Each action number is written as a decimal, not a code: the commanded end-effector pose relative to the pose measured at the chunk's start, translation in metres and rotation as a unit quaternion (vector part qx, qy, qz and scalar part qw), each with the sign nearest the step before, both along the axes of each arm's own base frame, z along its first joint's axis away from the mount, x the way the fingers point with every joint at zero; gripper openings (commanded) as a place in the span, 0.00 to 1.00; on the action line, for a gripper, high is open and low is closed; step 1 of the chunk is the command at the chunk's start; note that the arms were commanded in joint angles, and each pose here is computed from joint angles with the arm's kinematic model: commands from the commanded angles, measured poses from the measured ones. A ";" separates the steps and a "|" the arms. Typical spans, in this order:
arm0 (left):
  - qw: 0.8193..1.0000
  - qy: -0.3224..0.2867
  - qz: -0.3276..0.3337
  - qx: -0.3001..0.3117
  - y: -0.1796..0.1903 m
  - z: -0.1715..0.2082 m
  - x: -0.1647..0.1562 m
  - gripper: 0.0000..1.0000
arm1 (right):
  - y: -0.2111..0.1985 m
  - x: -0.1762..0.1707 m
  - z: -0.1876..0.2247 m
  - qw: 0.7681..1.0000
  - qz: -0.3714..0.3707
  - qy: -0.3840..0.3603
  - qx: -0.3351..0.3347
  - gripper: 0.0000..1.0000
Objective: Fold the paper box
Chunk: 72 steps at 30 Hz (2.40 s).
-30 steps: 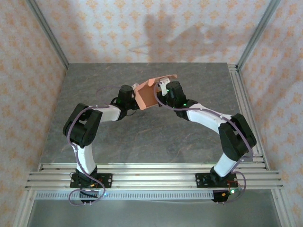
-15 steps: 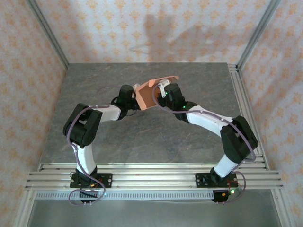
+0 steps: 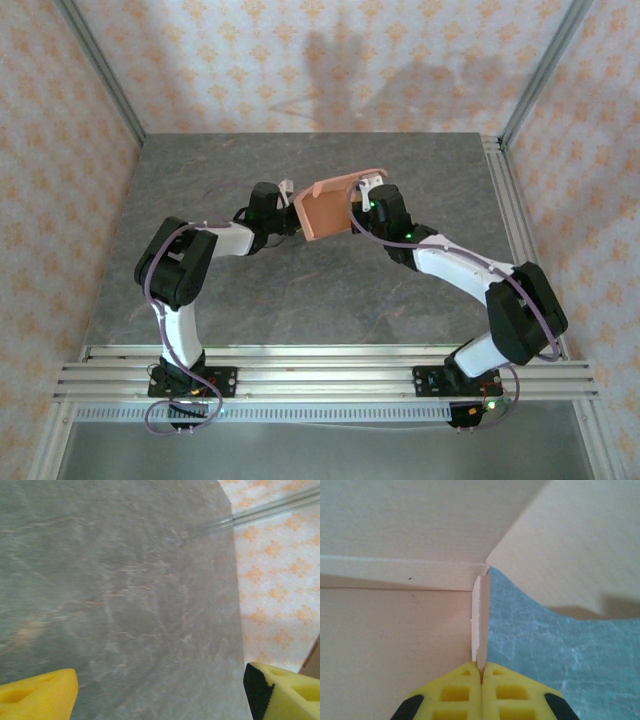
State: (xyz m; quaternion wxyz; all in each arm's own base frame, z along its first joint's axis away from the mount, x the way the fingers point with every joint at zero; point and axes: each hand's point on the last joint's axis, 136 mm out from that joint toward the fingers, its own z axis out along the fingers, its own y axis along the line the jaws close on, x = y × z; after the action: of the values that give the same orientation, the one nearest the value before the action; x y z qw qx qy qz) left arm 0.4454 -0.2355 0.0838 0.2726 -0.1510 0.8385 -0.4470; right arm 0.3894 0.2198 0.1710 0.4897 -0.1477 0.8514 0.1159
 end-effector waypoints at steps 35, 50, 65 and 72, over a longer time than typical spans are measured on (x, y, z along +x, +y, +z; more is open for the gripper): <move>0.978 -0.051 0.127 0.156 0.108 0.043 -0.002 0.92 | -0.063 -0.035 -0.142 0.921 -0.263 0.166 -0.235 0.00; 0.970 -0.103 0.072 0.208 0.100 0.070 -0.011 0.97 | -0.027 -0.029 -0.080 0.974 -0.178 0.115 -0.075 0.58; 0.846 -0.267 -0.286 0.362 0.009 0.099 -0.040 0.95 | -0.057 -0.054 -0.004 0.993 -0.045 0.104 0.038 0.71; 0.794 -0.255 -0.378 0.402 -0.007 0.085 -0.025 0.79 | -0.079 -0.055 0.007 0.993 -0.061 0.099 0.022 0.71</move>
State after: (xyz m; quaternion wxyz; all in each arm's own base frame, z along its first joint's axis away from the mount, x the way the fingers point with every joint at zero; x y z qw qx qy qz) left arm 0.4349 -0.2496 0.1971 0.3858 0.3521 0.8319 -0.1873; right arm 0.3423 0.1420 0.1778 0.4262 -0.0525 0.8951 0.1201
